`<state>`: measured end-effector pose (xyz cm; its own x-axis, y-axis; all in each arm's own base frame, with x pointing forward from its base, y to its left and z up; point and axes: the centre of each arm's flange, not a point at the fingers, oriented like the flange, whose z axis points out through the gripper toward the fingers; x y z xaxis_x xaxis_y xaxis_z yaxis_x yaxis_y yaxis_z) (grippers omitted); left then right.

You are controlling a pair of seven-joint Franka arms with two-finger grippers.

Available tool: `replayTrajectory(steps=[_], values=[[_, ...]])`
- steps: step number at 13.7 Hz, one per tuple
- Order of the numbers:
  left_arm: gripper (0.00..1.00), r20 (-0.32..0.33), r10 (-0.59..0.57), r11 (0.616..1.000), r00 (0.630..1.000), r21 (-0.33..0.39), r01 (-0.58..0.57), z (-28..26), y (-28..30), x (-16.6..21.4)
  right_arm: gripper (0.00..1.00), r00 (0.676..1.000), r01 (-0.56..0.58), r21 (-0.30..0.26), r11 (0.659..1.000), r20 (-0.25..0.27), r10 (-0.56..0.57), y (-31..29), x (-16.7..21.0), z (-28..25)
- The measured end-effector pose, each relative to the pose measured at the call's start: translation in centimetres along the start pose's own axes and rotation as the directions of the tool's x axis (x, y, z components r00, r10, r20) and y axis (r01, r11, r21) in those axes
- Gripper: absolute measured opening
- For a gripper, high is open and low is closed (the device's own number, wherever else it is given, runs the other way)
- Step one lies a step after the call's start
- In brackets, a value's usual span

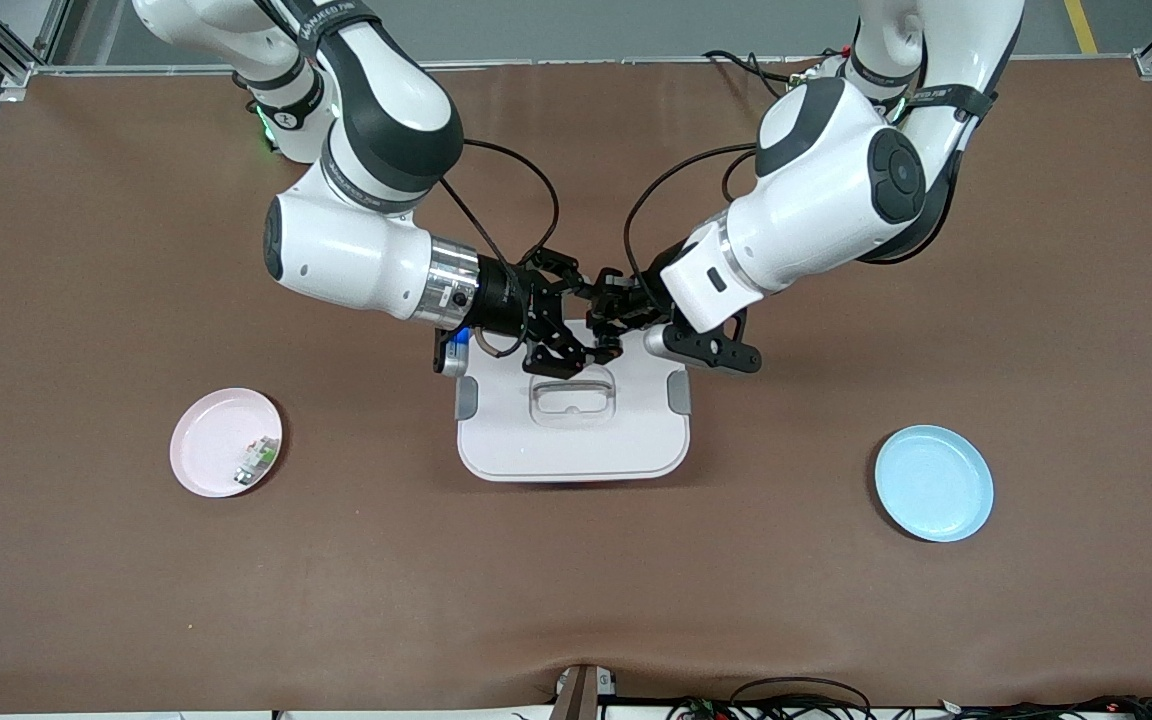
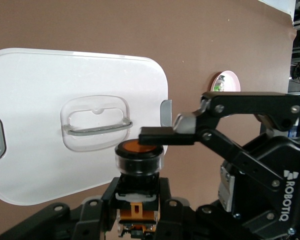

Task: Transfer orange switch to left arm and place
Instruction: 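Grasp the orange switch with the left gripper above the box, then open the right gripper and withdraw while the left gripper carries switch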

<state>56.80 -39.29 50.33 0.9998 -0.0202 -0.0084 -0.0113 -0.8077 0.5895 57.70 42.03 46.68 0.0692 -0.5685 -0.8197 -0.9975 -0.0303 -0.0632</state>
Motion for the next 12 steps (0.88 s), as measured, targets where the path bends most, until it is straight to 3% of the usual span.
replayTrajectory(steps=[1,7,10,12], values=[[0.35,-0.001,-0.003,1.000,1.000,0.001,0.003,0.0,-0.1,0.1,1.00,1.000,0.001,0.000,1.000,0.000,-0.001,0.0,0.0,0.0],[0.35,0.001,-0.016,1.000,1.000,0.016,0.016,-0.1,-1.1,0.5,1.00,1.000,0.028,0.007,1.000,-0.011,-0.028,-0.2,-0.6,-0.4],[0.35,-0.001,-0.009,0.997,1.000,0.079,0.009,-0.6,-3.1,1.4,1.00,0.982,0.149,-0.013,0.989,-0.118,-0.149,0.1,-1.7,-1.6],[0.35,0.002,-0.023,0.993,1.000,0.115,0.022,-1.6,-5.0,2.3,1.00,0.946,0.246,-0.076,0.966,-0.200,-0.257,0.9,-3.1,-3.3]])
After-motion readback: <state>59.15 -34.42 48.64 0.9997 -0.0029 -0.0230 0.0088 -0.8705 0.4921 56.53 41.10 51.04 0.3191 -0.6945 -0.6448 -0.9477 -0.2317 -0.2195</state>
